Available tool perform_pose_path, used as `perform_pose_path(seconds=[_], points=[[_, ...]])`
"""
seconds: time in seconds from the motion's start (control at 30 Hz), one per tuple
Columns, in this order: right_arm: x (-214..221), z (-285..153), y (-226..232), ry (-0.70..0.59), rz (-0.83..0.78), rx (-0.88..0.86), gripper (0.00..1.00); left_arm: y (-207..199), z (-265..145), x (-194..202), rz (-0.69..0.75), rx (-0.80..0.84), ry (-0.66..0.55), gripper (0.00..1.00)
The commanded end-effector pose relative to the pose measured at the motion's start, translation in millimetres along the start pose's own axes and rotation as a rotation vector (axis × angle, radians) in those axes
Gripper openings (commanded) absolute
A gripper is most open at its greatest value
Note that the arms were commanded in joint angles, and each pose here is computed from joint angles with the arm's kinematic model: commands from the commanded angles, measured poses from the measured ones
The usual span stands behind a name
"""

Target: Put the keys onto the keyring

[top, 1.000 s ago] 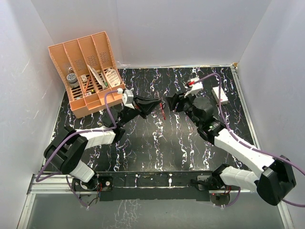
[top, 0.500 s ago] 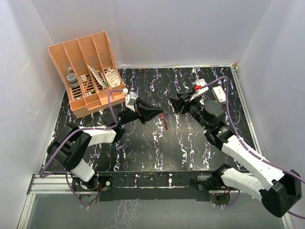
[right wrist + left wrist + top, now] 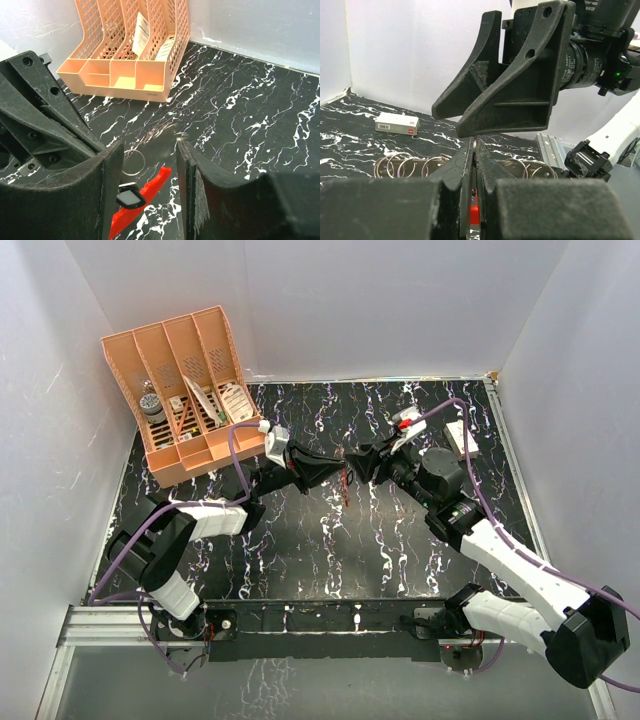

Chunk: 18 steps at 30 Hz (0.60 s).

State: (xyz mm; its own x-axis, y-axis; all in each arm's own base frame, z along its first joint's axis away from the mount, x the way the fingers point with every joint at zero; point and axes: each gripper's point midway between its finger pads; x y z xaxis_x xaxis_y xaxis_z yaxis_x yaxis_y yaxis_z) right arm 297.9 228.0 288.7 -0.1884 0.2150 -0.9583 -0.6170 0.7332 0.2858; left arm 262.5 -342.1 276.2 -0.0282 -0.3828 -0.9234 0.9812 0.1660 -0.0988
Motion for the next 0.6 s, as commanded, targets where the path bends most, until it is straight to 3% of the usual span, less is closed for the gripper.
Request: perform_pose_path(seconds=[0.0, 0.57], points=[[-9, 3, 5, -0.038, 0.038, -0.02, 0.44, -4, 10, -60, 0.188, 0.024, -0.211, 0.0], [8, 28, -9, -0.033, 0.153, 0.045, 0.44, 34, 12, -58, 0.2, -0.14, -0.255, 0.0]])
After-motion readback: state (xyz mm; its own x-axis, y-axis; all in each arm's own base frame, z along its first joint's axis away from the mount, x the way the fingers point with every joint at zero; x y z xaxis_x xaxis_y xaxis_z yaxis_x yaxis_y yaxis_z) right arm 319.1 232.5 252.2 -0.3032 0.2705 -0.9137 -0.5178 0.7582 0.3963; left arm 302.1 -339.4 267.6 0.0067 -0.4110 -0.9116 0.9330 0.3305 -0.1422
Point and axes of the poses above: each gripper's point midway between its finger pads, its own z axis out along the fingers, its own y axis along the line the jaws close on, x = y × z, and after that the axes turned 6 degrees about z, right-handed
